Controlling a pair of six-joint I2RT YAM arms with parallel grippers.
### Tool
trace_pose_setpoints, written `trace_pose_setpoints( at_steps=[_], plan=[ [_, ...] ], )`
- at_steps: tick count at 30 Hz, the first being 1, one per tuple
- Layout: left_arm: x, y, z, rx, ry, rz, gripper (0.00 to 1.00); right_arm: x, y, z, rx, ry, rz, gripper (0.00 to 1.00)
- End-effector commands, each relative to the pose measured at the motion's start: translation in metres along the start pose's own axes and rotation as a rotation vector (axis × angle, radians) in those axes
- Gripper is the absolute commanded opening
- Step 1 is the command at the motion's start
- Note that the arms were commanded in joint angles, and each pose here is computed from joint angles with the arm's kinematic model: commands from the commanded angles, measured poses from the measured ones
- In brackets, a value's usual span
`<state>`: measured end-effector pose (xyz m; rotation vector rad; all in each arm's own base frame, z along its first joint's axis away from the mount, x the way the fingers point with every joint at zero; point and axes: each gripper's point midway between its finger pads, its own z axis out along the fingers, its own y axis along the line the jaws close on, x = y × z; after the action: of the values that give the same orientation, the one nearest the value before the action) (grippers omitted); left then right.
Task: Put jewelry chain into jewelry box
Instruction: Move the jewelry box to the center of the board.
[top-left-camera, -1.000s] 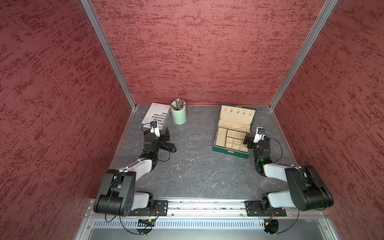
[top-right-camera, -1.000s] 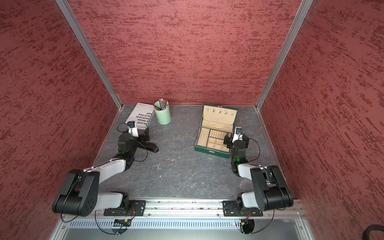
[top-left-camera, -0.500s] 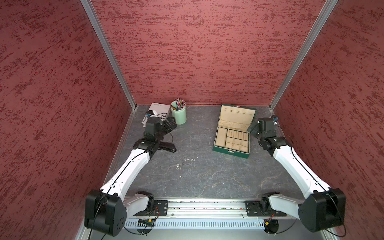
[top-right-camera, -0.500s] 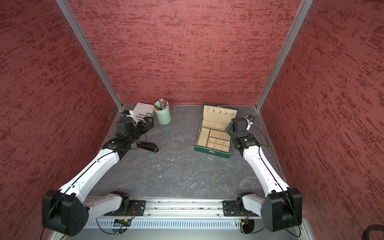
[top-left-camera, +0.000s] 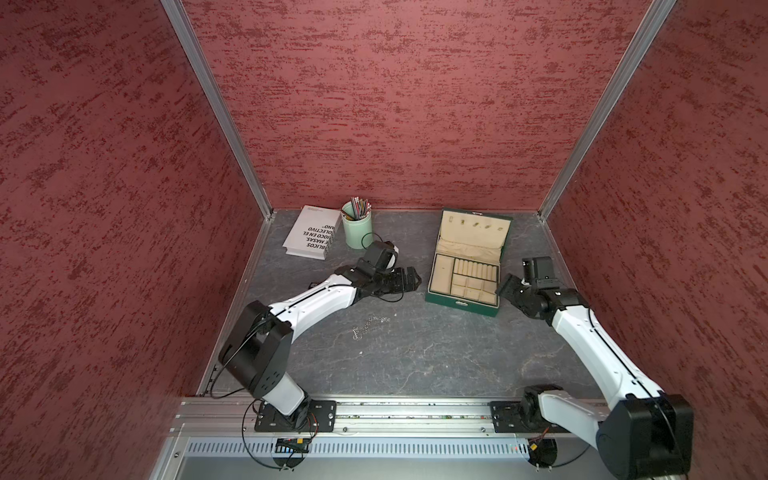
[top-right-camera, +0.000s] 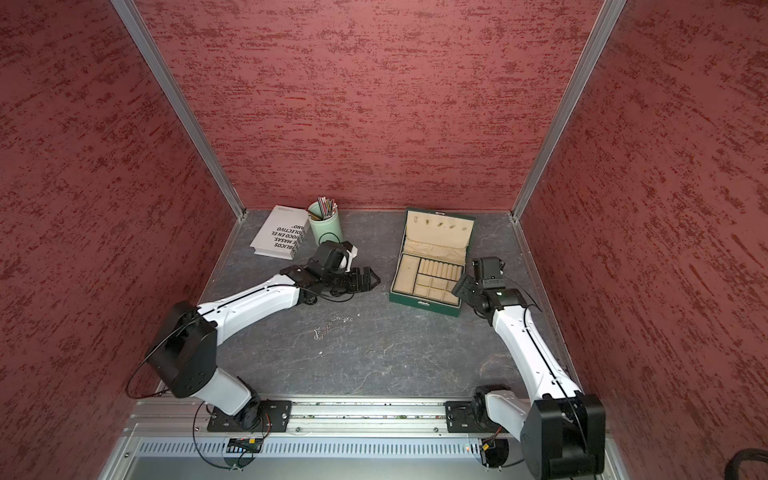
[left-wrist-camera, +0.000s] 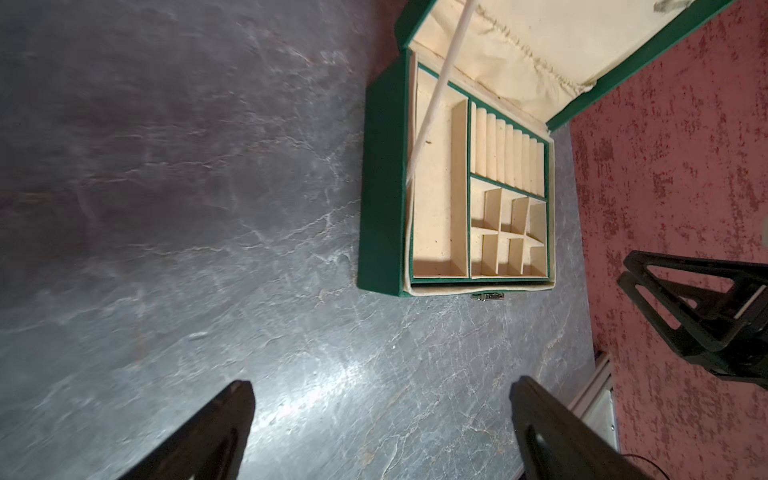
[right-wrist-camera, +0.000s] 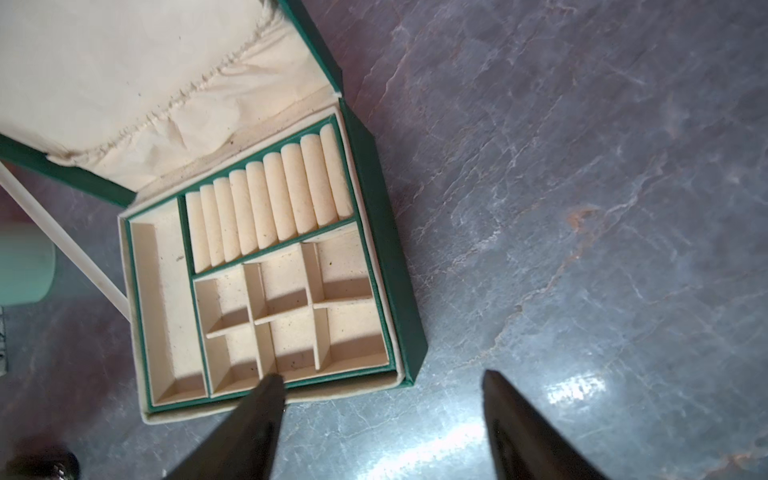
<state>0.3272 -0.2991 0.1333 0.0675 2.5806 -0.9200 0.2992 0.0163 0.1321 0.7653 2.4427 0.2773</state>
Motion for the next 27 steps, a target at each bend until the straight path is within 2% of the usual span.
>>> trace_pose_setpoints(
  at_steps=[1, 4, 9, 16, 24, 27],
  plan=[
    [0.0, -0.02, 0.016, 0.082, 0.061, 0.004, 1.0, 0.008, 0.002, 0.012, -0.048, 0.069, -0.035, 0.59],
    [-0.002, -0.015, 0.039, 0.063, 0.105, -0.023, 1.0, 0.008, 0.004, 0.025, -0.065, 0.092, -0.031, 0.51],
    [-0.01, -0.014, 0.069, 0.055, 0.141, -0.044, 0.94, 0.007, 0.004, 0.045, -0.044, 0.109, -0.017, 0.49],
    [-0.012, -0.017, 0.098, 0.069, 0.187, -0.065, 0.77, 0.012, 0.001, 0.059, -0.027, 0.138, -0.015, 0.4],
    [0.004, -0.024, 0.107, 0.072, 0.206, -0.053, 0.54, 0.023, -0.002, 0.063, -0.033, 0.177, -0.019, 0.26],
    [0.014, -0.024, 0.105, 0.063, 0.203, -0.049, 0.5, 0.031, 0.0, 0.063, -0.035, 0.192, -0.042, 0.22]
  ],
)
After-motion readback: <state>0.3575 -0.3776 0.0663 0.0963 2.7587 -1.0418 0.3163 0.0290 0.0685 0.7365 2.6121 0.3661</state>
